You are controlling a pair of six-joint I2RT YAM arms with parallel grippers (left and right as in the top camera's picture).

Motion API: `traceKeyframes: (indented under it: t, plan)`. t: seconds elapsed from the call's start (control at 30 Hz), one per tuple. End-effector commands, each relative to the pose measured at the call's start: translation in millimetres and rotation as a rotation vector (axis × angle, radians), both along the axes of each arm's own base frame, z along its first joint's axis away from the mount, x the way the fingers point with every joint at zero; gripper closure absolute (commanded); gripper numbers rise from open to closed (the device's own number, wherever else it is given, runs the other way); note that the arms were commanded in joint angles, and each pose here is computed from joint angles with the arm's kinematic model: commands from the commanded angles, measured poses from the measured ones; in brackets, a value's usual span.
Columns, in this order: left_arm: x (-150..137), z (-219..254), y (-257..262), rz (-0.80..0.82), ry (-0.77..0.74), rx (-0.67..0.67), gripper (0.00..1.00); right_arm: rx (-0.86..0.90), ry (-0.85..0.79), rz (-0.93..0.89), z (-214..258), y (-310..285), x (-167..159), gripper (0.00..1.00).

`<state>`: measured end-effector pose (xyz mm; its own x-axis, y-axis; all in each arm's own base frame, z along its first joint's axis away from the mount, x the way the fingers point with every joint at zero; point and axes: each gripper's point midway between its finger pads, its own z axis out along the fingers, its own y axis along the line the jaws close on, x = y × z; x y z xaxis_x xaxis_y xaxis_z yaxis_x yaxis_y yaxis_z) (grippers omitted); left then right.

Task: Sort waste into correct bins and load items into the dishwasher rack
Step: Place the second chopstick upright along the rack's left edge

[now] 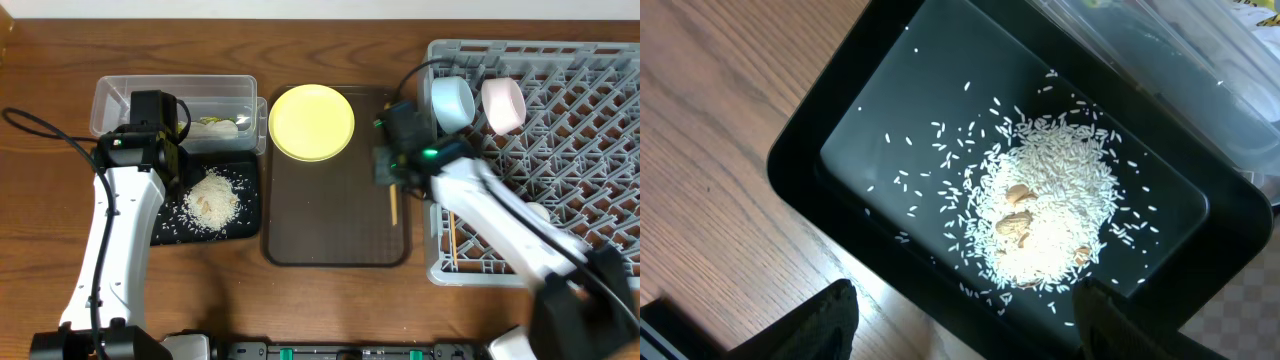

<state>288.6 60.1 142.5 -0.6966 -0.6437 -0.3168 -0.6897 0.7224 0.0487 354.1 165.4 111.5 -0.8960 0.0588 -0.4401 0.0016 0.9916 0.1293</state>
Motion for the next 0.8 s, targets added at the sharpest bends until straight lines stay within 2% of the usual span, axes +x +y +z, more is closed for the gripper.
traceKeyframes:
  t: [0.0,0.1,0.27,0.43,0.67,0.77]
  plan:
    - [1,4,2,-0.001,-0.008,0.007,0.29,-0.031,-0.106,-0.009,47,-33,6,0.99]
    - [1,4,2,-0.001,-0.008,0.006,0.28,-0.073,-0.092,-0.053,57,-72,-1,0.99]
    - [1,4,2,-0.001,-0.009,0.006,0.28,-0.131,0.023,-0.030,40,-106,-16,0.99]
    - [1,4,2,-0.001,-0.008,0.006,0.29,-0.109,0.140,0.077,9,-102,-29,0.99]
    - [1,4,2,-0.001,-0.008,0.006,0.28,-0.104,0.234,0.098,-24,-95,-31,0.99]
    - [1,4,2,-0.001,-0.008,0.006,0.28,-0.106,0.255,0.099,-31,-94,-31,0.90]
